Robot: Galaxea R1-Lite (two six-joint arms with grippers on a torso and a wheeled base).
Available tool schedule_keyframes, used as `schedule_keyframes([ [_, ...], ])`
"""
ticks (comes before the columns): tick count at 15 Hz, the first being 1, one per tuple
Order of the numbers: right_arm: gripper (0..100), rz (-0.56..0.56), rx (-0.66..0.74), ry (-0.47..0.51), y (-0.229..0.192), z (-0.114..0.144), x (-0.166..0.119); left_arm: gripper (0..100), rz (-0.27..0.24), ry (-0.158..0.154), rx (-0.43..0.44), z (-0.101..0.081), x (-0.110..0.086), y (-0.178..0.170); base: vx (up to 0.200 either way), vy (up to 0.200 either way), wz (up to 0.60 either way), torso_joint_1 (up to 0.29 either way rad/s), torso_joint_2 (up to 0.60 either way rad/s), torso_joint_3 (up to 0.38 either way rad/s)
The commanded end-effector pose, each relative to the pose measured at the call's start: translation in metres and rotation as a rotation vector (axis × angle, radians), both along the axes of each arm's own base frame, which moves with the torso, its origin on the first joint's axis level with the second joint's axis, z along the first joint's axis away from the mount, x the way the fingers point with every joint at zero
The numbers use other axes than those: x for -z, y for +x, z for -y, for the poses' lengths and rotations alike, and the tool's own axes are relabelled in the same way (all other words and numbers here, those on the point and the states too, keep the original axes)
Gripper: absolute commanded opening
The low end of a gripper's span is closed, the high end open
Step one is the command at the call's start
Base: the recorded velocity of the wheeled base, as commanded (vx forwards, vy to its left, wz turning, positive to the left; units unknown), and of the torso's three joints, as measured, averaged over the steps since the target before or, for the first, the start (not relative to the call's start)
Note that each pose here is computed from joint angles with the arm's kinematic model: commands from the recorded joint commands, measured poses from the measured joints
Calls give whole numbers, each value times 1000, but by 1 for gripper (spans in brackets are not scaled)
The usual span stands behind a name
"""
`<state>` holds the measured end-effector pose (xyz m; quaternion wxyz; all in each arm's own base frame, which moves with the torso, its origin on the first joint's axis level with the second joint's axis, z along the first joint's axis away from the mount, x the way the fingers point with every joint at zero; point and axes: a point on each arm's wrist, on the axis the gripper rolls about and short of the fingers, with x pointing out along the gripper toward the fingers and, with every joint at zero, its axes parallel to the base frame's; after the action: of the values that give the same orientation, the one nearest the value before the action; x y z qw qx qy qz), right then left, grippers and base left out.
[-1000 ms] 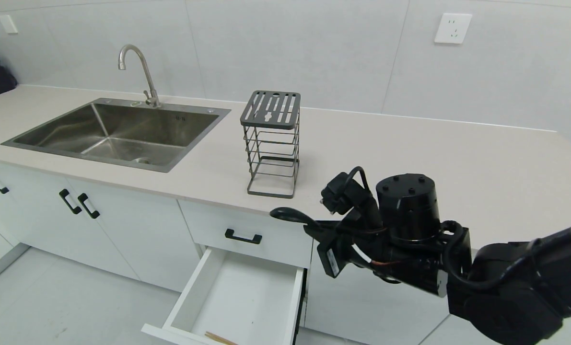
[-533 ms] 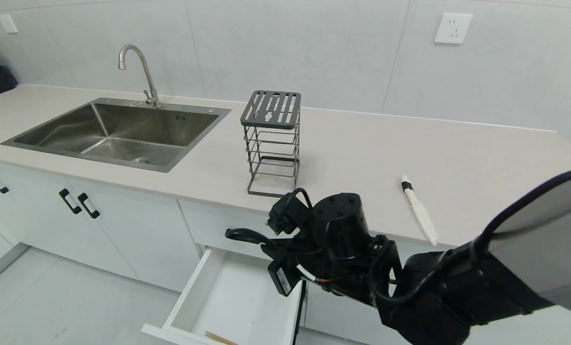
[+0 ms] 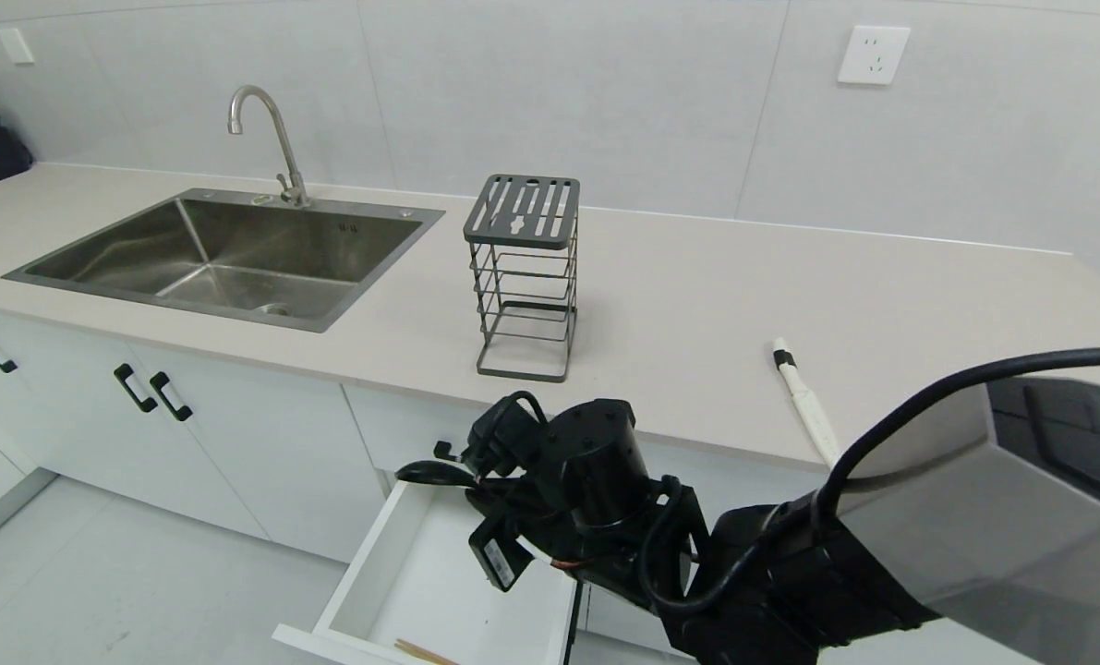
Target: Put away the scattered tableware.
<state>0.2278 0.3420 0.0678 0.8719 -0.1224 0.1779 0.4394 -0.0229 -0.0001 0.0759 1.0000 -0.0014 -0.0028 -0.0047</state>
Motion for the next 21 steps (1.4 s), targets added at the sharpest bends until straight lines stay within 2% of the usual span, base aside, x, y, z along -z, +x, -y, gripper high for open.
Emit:
schedule_keyframes([
  [1,0,19,-29,23,-6,-16,-3,100,-1,0,0,0,0,0,0,0,0,0,0,0],
  [3,0,19,-48,21,-9,-30,6,100,-1,0,0,0,0,0,0,0,0,0,0,0],
  [5,0,2,-58,-11,-6,-43,33,100,-1,0,0,0,0,0,0,0,0,0,0,0],
  [8,0,3,-51,-10,3,-50,43,100,-1,0,0,0,0,0,0,0,0,-185,365,181],
  [21,0,-1,-38,-15,13,-57,58,100,-1,0,0,0,0,0,0,0,0,-261,496,235],
])
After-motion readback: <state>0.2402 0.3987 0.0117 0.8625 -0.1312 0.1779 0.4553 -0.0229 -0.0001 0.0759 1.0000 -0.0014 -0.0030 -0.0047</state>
